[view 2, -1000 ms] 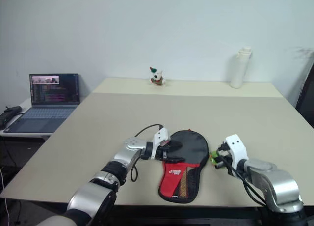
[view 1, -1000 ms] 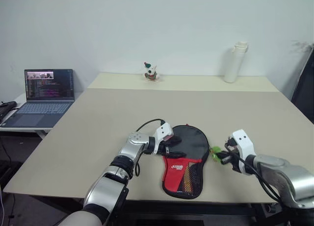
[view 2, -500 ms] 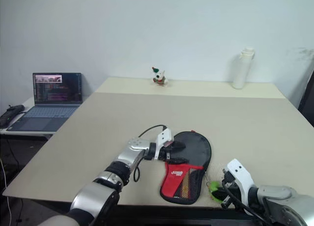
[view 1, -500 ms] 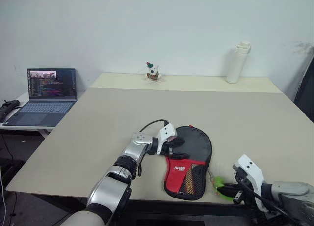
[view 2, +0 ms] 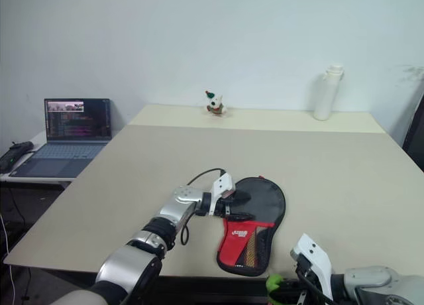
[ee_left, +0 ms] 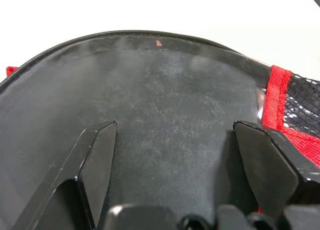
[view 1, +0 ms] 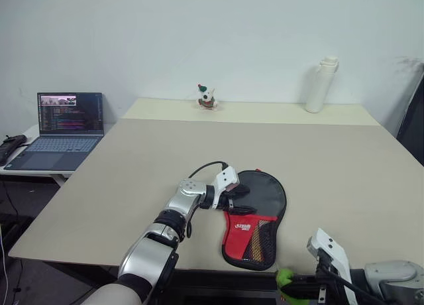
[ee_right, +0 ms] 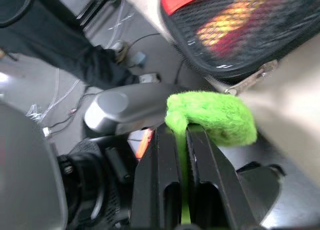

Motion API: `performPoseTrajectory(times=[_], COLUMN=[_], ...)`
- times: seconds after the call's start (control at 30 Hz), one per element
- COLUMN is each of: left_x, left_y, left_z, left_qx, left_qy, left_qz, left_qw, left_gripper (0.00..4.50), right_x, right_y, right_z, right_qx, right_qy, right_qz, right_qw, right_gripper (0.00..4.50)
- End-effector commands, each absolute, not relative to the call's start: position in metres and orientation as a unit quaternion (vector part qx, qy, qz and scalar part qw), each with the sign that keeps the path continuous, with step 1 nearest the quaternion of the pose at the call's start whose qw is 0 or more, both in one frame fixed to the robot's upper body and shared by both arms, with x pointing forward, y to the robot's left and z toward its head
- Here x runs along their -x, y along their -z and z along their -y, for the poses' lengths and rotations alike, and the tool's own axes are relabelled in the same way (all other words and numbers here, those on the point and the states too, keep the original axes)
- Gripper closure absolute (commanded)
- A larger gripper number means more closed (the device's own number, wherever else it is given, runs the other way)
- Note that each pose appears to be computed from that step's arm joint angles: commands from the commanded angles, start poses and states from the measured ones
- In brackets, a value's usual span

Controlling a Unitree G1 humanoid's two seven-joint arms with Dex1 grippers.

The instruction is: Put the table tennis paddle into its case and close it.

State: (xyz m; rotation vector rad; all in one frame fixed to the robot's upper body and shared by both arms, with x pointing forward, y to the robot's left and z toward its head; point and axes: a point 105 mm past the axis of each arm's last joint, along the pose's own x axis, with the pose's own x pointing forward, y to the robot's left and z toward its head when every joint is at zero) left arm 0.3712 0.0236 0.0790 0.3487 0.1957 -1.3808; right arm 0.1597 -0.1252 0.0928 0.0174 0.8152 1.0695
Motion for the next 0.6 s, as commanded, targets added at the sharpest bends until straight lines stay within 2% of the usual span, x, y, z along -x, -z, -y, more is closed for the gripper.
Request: performPoseTrajectory(times=[0.03, 0.3, 0.4, 0.6], left_x=[-0.361, -0.361, -0.360, -0.360], left_y=[-0.058, -0.058, -0.058, -0.058], left_z=[-0.018, -0.017, -0.016, -0.016], left_qx=[-0.168, -0.168, -0.168, -0.166], left_qy=[0.643, 0.645, 0.645, 0.646], left_qz=[-0.126, -0.123, -0.123, -0.122], left_qw=[0.736, 0.735, 0.735, 0.735], left_gripper=[0.44, 0.44, 0.44, 0.44], right_x=[-0.147, -0.153, -0.157, -0.162], right_y=[-0.098, -0.098, -0.106, -0.121], right_z=[0.115, 0.113, 0.111, 0.109], right_qx=[-0.010, -0.002, 0.001, -0.004], right_qy=[-0.535, -0.530, -0.534, -0.548], right_qz=[-0.368, -0.354, -0.339, -0.323], right_qw=[0.761, 0.771, 0.774, 0.771], right_gripper=[4.48, 4.48, 3.72, 1.69])
